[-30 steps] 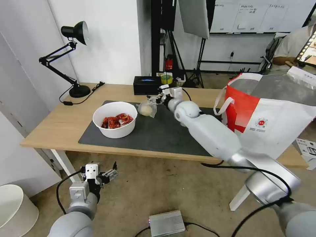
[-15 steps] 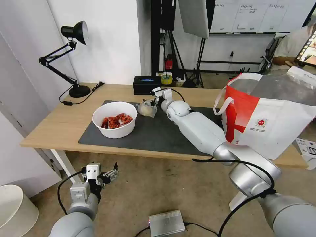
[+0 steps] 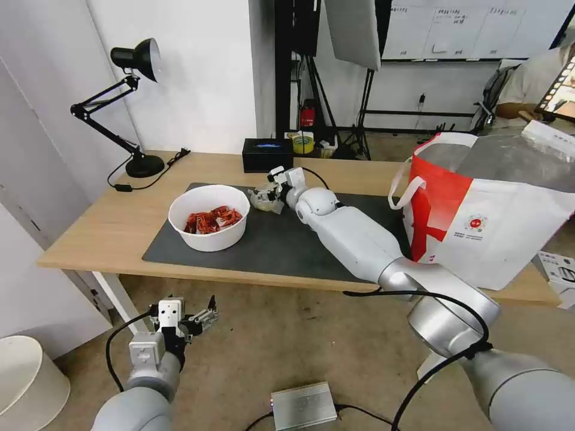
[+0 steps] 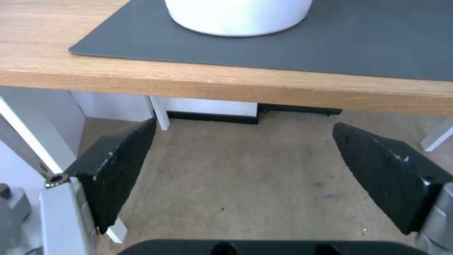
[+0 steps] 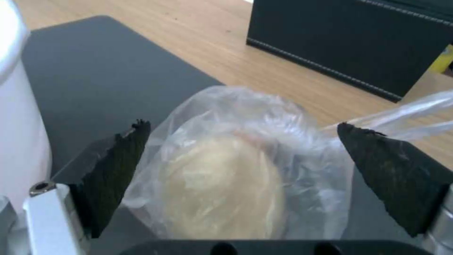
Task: Pick up the trash from the table and place it into the takeout bag.
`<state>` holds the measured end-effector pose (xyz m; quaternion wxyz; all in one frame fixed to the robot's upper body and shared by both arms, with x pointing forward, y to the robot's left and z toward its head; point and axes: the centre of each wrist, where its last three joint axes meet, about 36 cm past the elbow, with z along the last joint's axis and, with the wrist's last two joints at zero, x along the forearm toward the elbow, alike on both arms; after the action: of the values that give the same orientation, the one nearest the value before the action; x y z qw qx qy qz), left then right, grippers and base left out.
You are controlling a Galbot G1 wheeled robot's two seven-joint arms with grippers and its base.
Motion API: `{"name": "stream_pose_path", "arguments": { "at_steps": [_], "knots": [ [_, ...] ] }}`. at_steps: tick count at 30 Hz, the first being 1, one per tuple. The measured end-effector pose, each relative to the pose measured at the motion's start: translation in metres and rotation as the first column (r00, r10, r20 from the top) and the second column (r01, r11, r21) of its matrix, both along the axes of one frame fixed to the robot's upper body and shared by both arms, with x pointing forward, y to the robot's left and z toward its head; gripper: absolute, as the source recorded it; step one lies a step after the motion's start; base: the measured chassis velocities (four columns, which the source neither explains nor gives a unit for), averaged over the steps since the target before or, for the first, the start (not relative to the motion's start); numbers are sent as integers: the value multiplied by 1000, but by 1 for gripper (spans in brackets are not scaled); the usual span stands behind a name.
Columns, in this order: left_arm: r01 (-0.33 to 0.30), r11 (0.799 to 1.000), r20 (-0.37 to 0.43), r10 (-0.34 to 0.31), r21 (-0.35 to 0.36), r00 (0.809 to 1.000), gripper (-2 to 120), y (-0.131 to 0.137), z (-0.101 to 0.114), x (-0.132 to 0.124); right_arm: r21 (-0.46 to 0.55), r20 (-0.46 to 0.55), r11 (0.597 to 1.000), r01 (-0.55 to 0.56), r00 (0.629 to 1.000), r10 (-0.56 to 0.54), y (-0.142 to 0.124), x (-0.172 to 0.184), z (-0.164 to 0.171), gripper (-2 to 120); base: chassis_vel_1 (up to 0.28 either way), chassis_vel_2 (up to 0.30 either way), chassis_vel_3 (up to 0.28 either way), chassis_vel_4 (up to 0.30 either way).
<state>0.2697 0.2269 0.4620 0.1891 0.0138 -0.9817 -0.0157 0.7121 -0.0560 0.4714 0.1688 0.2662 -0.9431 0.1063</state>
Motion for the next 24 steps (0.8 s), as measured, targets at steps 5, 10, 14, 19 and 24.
{"name": "stream_pose_path", "arguments": {
  "at_steps": [5,10,14,19,24],
  "knots": [
    [0,1000,-1,0,0,1000,100,-1,0,-1,-25,-5,1000,7,1000,-7,2,-1,-5,100,0,0,0,0],
    [-3,1000,-3,3,-4,1000,100,-2,-1,-2,-38,-20,999,21,1000,-21,5,-3,-11,100,0,0,0,0],
    [-4,1000,-4,4,-7,1000,100,-2,-1,-2,-37,-27,999,24,999,-25,6,-3,-14,100,0,0,0,0],
    [-4,1000,-6,4,-9,1000,100,-3,-2,-3,-42,-33,999,29,999,-30,7,-4,-17,100,0,0,0,0],
    [-3,1000,-4,3,-10,1000,100,-4,-1,-3,-43,-35,998,37,999,-38,8,-5,-20,90,0,0,0,0]
  ]
}}
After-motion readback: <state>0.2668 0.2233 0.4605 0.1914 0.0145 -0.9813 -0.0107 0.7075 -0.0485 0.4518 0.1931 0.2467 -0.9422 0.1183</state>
